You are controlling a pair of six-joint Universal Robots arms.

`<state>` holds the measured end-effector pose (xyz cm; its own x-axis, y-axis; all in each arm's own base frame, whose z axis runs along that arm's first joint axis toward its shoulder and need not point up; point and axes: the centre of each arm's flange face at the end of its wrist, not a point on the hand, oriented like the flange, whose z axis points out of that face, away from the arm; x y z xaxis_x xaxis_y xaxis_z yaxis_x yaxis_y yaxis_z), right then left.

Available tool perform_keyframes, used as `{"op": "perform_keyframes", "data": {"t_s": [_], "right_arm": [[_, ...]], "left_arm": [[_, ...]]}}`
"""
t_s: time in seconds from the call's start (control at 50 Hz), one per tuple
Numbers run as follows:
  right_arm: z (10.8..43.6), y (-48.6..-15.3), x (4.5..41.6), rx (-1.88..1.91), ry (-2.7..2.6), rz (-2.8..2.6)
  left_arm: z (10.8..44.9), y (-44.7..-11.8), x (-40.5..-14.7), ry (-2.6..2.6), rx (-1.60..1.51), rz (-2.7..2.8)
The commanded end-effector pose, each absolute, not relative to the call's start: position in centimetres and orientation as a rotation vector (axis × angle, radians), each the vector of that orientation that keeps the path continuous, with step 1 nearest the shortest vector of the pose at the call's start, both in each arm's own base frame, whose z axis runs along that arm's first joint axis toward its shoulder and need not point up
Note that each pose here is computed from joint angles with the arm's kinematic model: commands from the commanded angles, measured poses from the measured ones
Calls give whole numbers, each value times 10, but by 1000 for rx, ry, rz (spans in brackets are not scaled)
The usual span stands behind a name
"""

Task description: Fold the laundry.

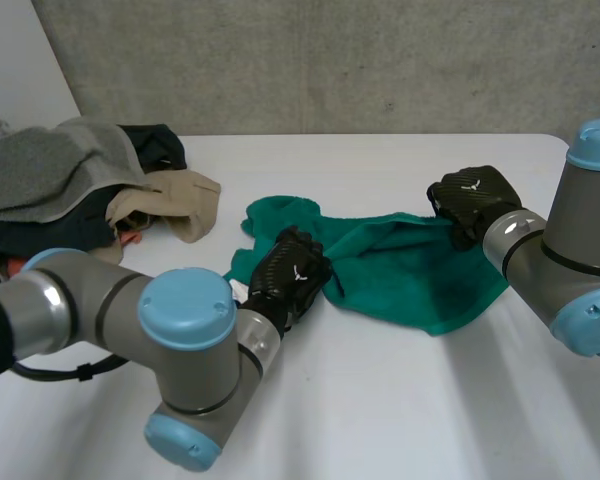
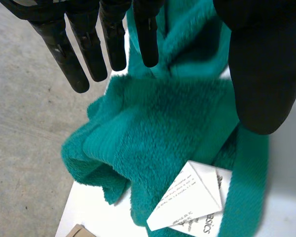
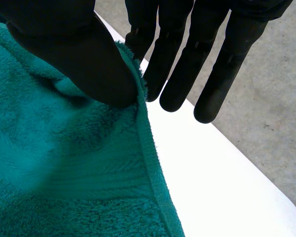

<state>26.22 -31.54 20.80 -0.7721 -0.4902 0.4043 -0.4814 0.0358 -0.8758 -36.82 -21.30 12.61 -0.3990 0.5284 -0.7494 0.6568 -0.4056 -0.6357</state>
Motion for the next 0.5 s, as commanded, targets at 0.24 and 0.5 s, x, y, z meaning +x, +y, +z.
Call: {"op": "perform_keyframes", "data": {"t_s": [0.24,0.5], "right_arm": [[213,-320,253,-1101,2279,-1868],[369,-295,210,-1312,2143,-2345]], "left_arm": [[144,-280,-367,1599,1461,-1997],[317,-254,-303,1796,909,-2470]]}}
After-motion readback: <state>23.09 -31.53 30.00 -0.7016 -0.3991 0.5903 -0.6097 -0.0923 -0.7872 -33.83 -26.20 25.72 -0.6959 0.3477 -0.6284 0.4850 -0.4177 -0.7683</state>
